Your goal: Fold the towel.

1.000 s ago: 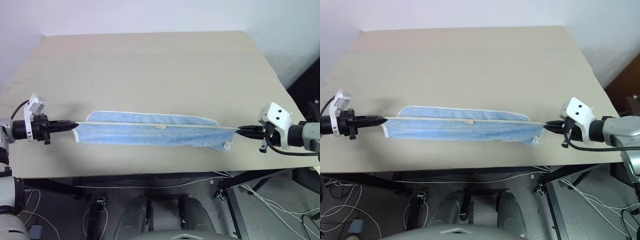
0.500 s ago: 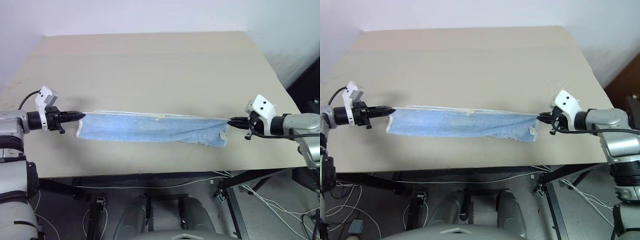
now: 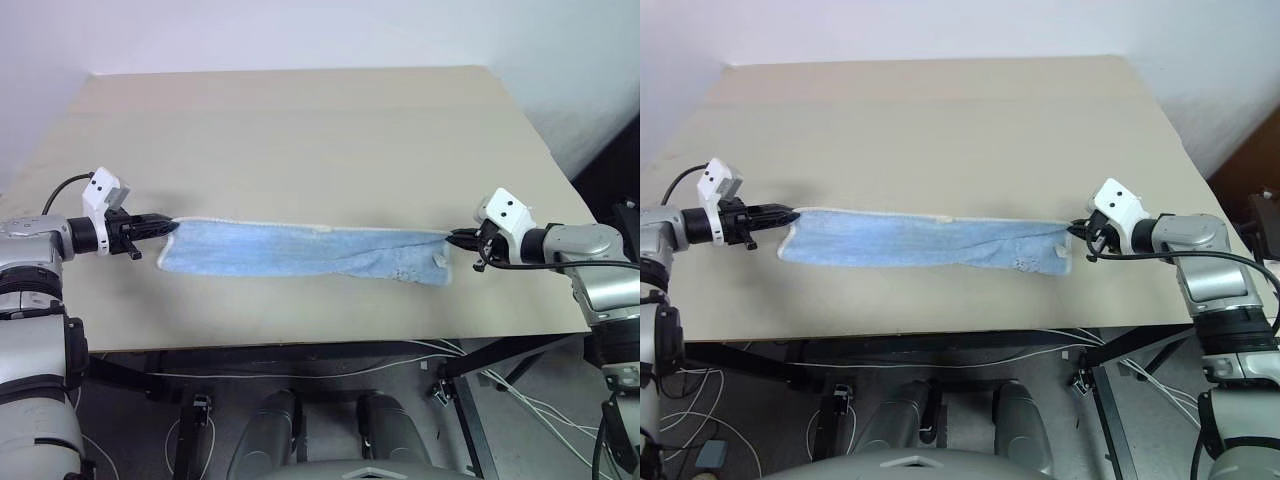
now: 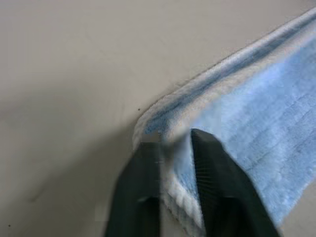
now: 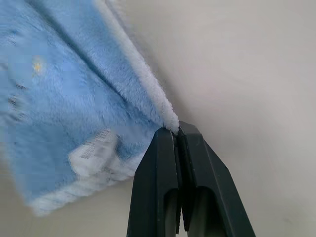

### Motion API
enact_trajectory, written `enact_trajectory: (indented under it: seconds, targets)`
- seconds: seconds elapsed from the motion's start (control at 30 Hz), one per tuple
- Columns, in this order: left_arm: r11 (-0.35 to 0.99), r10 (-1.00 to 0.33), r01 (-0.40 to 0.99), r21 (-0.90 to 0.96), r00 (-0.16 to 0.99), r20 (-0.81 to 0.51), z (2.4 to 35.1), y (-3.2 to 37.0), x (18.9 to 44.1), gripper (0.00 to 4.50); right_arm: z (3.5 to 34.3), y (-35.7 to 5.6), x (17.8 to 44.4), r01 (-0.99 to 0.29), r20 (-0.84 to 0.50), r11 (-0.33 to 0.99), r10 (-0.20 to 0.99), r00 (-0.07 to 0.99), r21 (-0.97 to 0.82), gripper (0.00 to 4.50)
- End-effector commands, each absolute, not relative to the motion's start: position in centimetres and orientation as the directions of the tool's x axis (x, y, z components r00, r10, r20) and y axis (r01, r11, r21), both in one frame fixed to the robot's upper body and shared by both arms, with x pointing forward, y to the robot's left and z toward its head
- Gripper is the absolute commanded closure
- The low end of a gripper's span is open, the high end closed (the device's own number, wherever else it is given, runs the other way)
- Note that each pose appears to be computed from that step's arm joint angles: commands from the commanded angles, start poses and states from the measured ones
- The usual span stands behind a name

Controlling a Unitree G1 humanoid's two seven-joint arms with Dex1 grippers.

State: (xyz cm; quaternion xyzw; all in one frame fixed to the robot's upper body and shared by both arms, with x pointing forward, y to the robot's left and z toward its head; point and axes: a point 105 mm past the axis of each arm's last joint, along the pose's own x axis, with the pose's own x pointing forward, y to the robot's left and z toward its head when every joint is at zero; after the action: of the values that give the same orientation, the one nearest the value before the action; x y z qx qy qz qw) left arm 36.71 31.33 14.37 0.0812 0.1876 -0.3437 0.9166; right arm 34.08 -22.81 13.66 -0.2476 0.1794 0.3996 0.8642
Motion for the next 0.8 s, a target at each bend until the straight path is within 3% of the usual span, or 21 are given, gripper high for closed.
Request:
enact_trajectory:
  seconds: [0.03, 0.07, 0.23, 0.33, 0.43, 0.63, 0.8]
  targets:
    - [0.785, -0.563, 0.616, 0.060, 0.751, -0.344, 15.9, 32.0, 37.3, 2.12, 15.8, -21.5, 33.6, -0.800, -0.437, 0.536, 0.673, 0.597, -0.268, 4.50]
    - [0.789, -0.559, 0.612, 0.062, 0.755, -0.343, 15.9, 32.0, 37.3, 1.80, 15.9, -21.4, 33.8, -0.797, -0.427, 0.540, 0.674, 0.603, -0.271, 4.50]
    - [0.799, -0.551, 0.597, 0.070, 0.773, -0.315, 16.2, 32.1, 37.5, 0.04, 16.3, -20.9, 34.1, -0.793, -0.408, 0.545, 0.681, 0.608, -0.273, 2.80]
    - [0.809, -0.539, 0.582, 0.084, 0.790, -0.291, 16.6, 32.3, 37.7, 0.00, 15.9, -21.4, 34.9, -0.757, -0.422, 0.582, 0.632, 0.651, -0.297, 1.75]
    - [0.820, -0.515, 0.559, 0.123, 0.815, -0.267, 17.0, 32.6, 37.9, 0.00, 16.1, -23.3, 36.7, -0.645, -0.393, 0.676, 0.517, 0.760, -0.358, 0.72]
    - [0.823, -0.498, 0.537, 0.183, 0.838, -0.222, 17.4, 32.8, 37.9, 0.00, 17.2, -25.2, 36.3, -0.577, -0.362, 0.782, 0.480, 0.799, -0.236, 0.72]
    - [0.750, -0.626, 0.649, 0.128, 0.759, -0.178, 18.0, 30.9, 37.4, 0.00, 16.5, -24.9, 33.0, -0.570, -0.431, 0.809, 0.569, 0.700, 0.143, 0.72]
